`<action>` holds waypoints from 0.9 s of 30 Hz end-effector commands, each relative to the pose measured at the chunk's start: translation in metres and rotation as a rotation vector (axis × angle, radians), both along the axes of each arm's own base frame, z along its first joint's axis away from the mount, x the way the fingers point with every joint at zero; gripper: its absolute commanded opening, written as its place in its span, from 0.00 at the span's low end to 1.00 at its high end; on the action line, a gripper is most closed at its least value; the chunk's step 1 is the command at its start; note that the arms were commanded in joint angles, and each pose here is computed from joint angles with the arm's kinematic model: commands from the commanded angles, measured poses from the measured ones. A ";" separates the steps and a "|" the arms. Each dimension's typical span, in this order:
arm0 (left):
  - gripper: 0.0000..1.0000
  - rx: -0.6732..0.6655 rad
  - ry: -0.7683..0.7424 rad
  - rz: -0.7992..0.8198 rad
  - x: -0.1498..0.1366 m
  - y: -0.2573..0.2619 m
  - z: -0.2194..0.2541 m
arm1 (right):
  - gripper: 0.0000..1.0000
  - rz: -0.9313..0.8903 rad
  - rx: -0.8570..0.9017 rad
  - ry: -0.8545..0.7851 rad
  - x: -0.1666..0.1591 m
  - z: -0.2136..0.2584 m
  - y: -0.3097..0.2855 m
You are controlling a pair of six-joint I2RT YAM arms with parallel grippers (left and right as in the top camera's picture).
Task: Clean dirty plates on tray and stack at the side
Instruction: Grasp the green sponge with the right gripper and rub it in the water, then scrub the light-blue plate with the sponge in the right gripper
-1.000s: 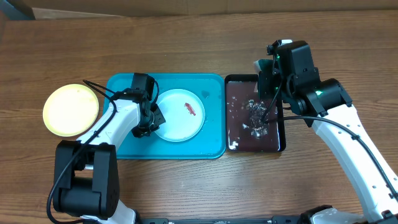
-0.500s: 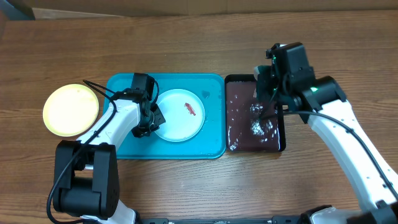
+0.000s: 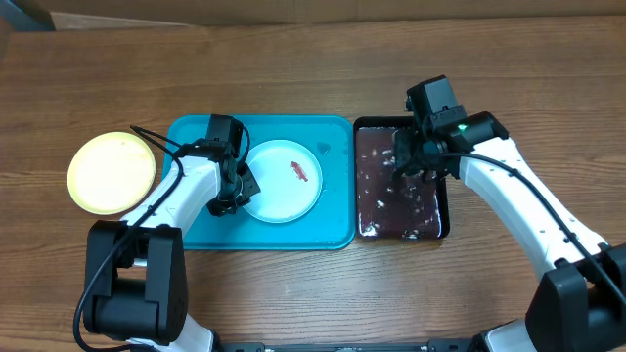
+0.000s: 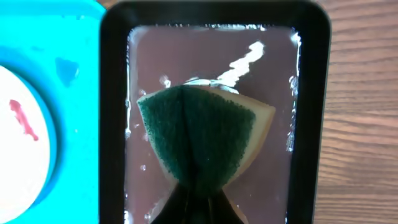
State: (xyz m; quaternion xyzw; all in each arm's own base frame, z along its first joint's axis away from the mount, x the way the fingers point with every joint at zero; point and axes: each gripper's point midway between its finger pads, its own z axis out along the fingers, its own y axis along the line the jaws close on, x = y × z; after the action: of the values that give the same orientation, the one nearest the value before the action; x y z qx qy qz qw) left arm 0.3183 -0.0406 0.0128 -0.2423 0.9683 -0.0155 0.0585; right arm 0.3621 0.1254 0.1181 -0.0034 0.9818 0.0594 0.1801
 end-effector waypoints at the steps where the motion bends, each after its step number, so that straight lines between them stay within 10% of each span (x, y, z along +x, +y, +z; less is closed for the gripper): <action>1: 0.04 0.007 0.024 -0.015 -0.007 0.002 -0.009 | 0.04 -0.004 0.043 -0.113 0.010 0.042 0.004; 17: 0.04 0.008 0.024 -0.015 -0.007 0.003 -0.009 | 0.04 0.021 0.016 -0.068 -0.007 -0.023 -0.002; 27: 0.04 0.007 0.021 -0.015 -0.007 0.002 -0.009 | 0.04 0.140 0.084 -0.128 0.006 0.088 0.022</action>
State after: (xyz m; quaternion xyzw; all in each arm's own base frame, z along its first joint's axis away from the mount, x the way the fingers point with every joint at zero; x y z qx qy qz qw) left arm 0.3185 -0.0407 0.0126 -0.2423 0.9683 -0.0157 0.0592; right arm 0.3570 0.1294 0.1564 -0.0336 0.9787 0.0723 0.1890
